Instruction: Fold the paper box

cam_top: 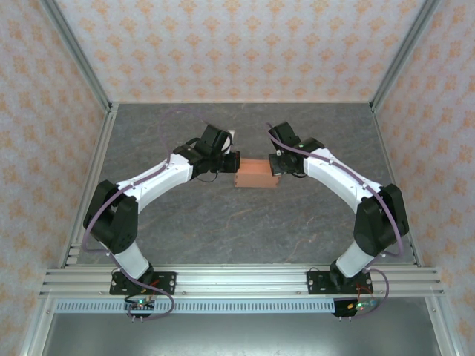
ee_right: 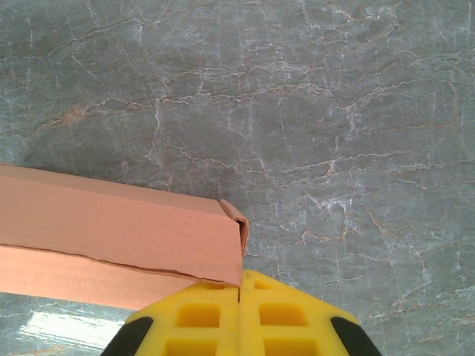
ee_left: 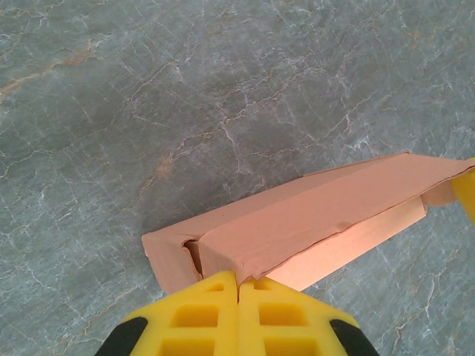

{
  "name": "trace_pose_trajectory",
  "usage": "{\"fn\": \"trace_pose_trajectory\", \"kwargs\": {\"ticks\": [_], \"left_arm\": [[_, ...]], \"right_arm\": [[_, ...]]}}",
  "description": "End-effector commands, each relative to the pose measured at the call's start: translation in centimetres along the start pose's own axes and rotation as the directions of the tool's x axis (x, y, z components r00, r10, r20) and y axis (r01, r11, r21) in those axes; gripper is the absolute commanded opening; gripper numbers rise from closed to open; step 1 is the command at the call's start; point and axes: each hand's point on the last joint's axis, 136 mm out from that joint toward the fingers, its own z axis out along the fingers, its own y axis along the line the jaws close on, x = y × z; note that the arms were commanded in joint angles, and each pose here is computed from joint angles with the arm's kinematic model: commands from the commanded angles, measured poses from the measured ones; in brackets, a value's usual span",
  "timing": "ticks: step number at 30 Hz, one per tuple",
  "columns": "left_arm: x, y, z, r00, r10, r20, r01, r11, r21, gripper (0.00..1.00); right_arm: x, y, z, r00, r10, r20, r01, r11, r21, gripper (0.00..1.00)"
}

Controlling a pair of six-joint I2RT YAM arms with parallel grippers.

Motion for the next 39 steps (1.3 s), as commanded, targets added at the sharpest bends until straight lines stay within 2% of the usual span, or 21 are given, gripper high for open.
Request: {"fn": "trace_pose_trajectory", "kwargs": {"ticks": [1, 10, 25, 39], "left_arm": [[-0.8, -1.1, 0.1, 0.999, -0.003, 0.044, 0.001, 1.000, 0.029, 0.00], [0.4, 1.3, 0.5, 0.998, 0.048, 0.029, -0.045, 0.996, -0.079, 0.00], [1.1, 1.8, 1.1, 0.997, -0.006, 0.078, 0.012, 0.996, -0.083, 0.00], [2.6, 2.1, 0.2, 0.982, 0.117, 0.146, -0.095, 0.984, -0.152, 0.00]], "right_arm": [[-0.1, 0.3, -0.8, 1.000, -0.004, 0.014, 0.004, 1.000, -0.006, 0.00], [-0.2, 0.3, -0.8, 1.000, -0.004, 0.013, 0.004, 1.000, -0.004, 0.00], [-0.1, 0.5, -0.5, 1.000, 0.015, 0.017, -0.015, 1.000, -0.012, 0.00], [-0.2, 0.2, -0.8, 0.995, 0.048, 0.091, -0.048, 0.999, -0.004, 0.00]]}}
